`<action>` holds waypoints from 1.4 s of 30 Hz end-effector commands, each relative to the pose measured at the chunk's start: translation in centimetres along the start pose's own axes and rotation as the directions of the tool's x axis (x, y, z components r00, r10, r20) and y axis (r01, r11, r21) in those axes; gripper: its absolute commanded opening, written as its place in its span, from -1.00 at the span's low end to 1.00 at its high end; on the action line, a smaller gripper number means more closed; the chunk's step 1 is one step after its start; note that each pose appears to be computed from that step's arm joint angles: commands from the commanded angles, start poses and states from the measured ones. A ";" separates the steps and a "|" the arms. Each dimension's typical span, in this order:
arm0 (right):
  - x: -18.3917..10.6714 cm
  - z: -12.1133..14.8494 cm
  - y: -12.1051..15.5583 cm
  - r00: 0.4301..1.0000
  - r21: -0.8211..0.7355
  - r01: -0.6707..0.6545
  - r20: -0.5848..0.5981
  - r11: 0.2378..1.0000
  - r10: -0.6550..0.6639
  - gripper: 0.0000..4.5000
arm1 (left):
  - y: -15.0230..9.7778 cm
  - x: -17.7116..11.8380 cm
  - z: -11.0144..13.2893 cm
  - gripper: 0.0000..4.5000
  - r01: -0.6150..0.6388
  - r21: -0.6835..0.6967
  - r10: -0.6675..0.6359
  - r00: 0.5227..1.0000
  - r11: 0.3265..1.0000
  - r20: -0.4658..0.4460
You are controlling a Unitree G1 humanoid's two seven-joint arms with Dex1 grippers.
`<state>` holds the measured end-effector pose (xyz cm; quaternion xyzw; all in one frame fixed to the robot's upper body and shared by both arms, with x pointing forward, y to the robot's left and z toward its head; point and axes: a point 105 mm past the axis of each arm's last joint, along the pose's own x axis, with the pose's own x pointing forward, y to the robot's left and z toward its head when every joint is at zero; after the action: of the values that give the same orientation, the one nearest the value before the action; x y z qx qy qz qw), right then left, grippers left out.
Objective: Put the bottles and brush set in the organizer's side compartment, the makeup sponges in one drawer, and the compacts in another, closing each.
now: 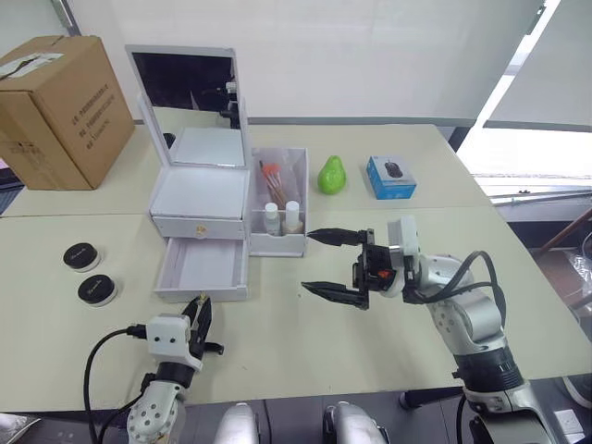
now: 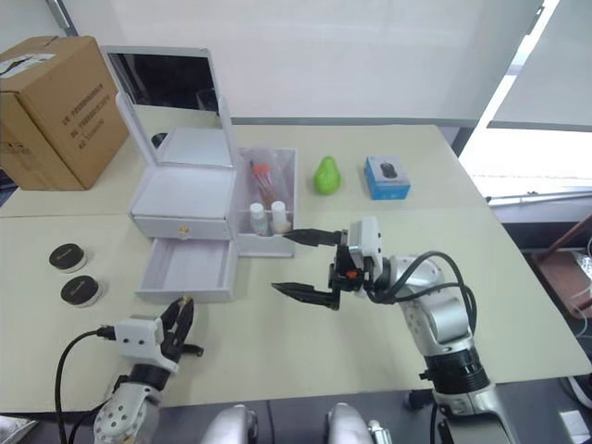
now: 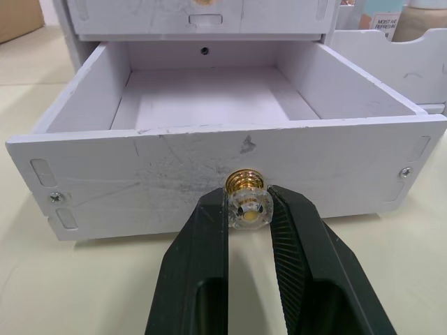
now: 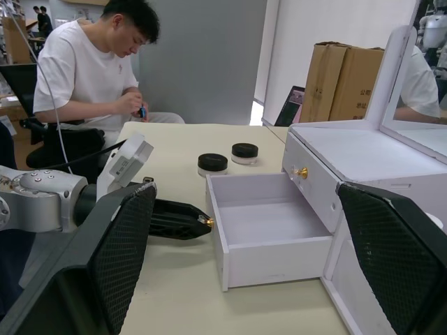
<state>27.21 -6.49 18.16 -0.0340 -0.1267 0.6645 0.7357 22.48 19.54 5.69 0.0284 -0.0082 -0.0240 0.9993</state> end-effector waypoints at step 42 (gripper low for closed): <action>-21.4 0.3 -2.8 0.716 -0.227 0.561 -0.350 0.796 -0.604 1.00 | 30.3 -8.5 9.0 0.99 -0.060 0.172 0.113 0.941 0.983 -0.318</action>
<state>28.29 -26.54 14.89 -0.1446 0.0078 0.3895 0.9096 15.23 49.34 15.87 0.0978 0.1529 0.0282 0.9830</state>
